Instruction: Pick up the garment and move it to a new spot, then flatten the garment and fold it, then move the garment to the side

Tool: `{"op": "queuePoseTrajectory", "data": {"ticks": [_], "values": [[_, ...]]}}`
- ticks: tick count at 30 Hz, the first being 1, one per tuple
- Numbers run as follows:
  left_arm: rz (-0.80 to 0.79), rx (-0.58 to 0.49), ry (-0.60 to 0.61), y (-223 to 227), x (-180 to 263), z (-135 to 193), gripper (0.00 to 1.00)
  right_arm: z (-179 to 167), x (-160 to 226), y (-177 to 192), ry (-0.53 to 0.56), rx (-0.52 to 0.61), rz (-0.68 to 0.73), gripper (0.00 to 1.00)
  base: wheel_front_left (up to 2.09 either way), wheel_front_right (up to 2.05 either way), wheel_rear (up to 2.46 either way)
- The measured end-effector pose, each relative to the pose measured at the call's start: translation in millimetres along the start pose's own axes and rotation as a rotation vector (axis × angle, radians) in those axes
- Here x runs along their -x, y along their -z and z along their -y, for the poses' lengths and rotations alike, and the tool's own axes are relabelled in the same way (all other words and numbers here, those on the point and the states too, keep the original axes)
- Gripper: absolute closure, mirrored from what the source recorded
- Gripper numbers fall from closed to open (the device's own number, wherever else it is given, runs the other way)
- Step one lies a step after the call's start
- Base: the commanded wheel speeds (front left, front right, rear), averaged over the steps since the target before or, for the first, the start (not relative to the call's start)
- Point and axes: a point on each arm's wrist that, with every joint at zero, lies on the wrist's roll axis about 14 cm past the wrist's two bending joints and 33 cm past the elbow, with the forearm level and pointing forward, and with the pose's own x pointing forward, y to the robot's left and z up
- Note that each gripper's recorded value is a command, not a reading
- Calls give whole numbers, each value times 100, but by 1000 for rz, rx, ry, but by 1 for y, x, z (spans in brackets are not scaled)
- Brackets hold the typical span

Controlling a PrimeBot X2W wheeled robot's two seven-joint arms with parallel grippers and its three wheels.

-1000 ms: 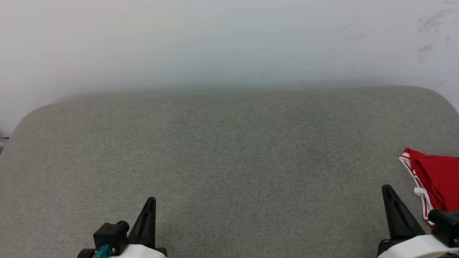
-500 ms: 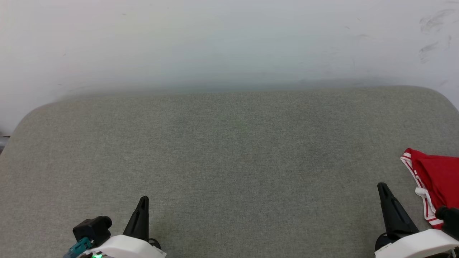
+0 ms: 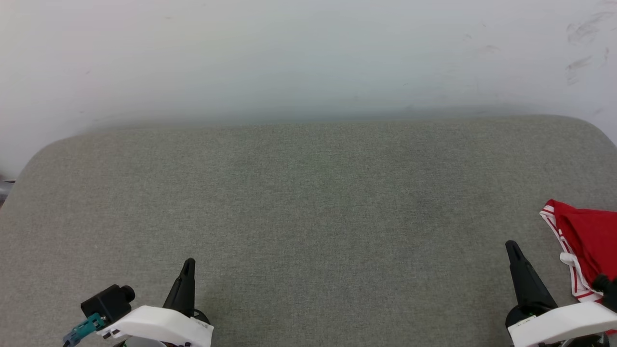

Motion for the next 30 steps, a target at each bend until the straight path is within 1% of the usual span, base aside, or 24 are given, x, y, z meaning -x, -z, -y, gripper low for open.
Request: {"op": "queuePoseTrajectory", "data": {"ticks": [14, 15, 30], "values": [[-3, 192, -15, -5, -5, -5, 100, 1, -8, 2, -2, -193, 2, 100, 0, 0, 0], [-2, 230, -15, -7, -6, -5, 100, 2, -9, 3, 0, -233, 1, 100, 0, 0, 0], [5, 407, -12, -12, -10, -6, 100, 4, -17, 4, 2, -406, 5, 100, 0, 0, 0]]}}
